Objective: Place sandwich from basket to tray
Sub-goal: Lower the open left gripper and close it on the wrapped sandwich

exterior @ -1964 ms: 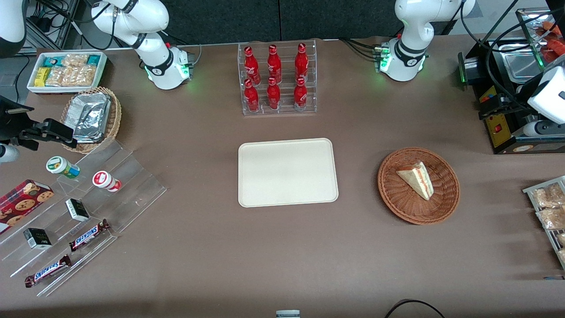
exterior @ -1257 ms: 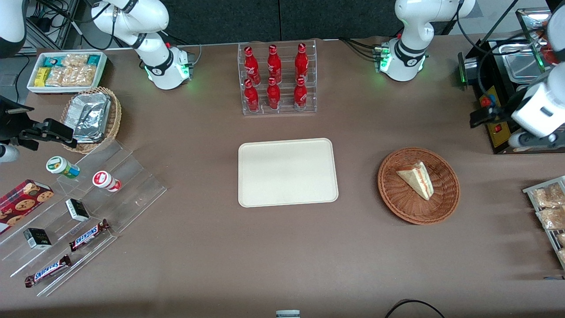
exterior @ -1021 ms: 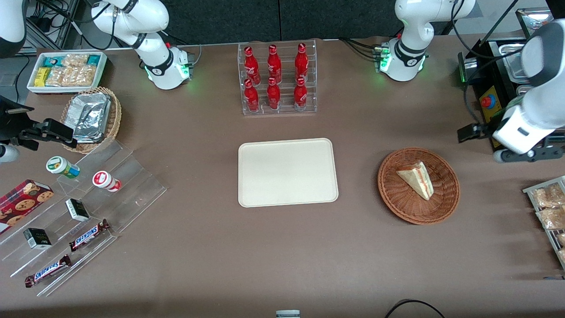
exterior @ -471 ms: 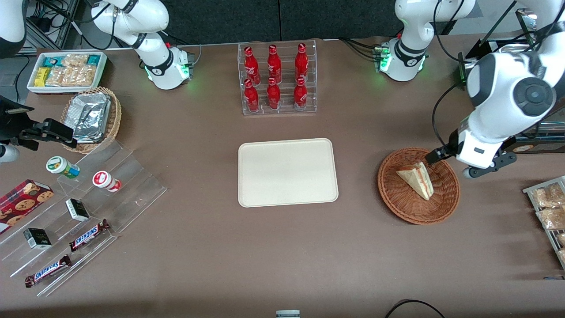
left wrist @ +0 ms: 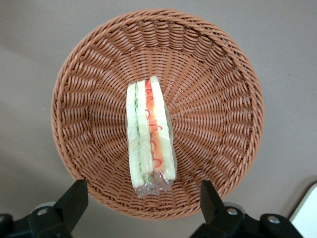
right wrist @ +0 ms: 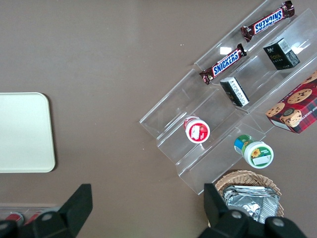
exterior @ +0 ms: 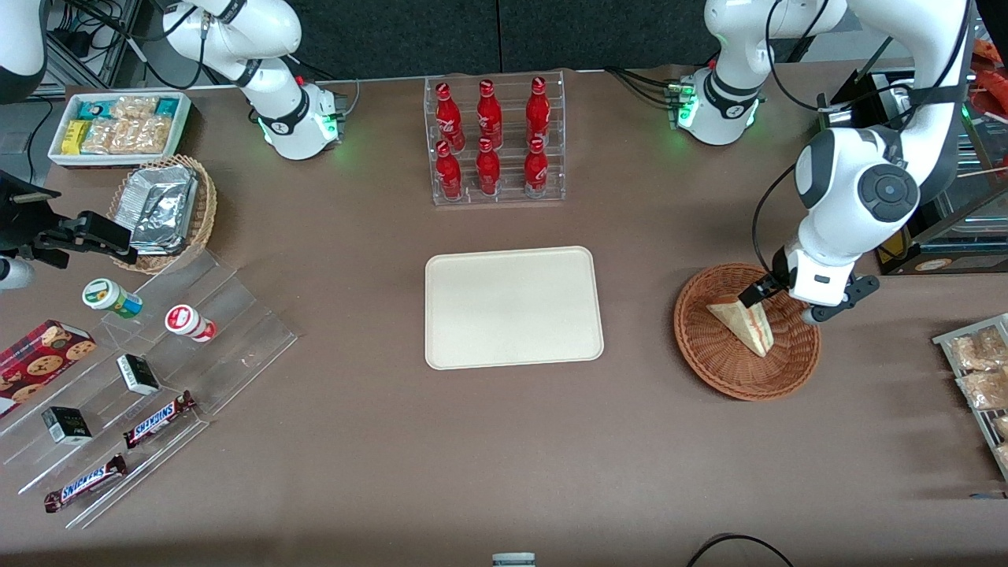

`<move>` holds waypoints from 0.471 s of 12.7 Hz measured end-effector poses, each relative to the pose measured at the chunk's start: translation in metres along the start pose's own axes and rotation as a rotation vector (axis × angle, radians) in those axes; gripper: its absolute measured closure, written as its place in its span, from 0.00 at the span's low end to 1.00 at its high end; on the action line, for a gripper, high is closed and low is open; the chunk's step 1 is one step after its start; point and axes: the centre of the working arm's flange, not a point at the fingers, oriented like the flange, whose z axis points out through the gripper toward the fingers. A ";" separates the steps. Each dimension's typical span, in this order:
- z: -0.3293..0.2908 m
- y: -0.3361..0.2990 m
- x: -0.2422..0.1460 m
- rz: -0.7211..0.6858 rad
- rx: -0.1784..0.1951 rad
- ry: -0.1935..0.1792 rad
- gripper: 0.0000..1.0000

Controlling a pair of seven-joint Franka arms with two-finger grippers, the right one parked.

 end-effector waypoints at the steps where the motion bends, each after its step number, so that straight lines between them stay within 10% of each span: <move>1: 0.006 0.000 0.001 -0.005 -0.007 0.008 0.00; 6: 0.037 0.003 0.005 -0.088 -0.038 0.033 0.00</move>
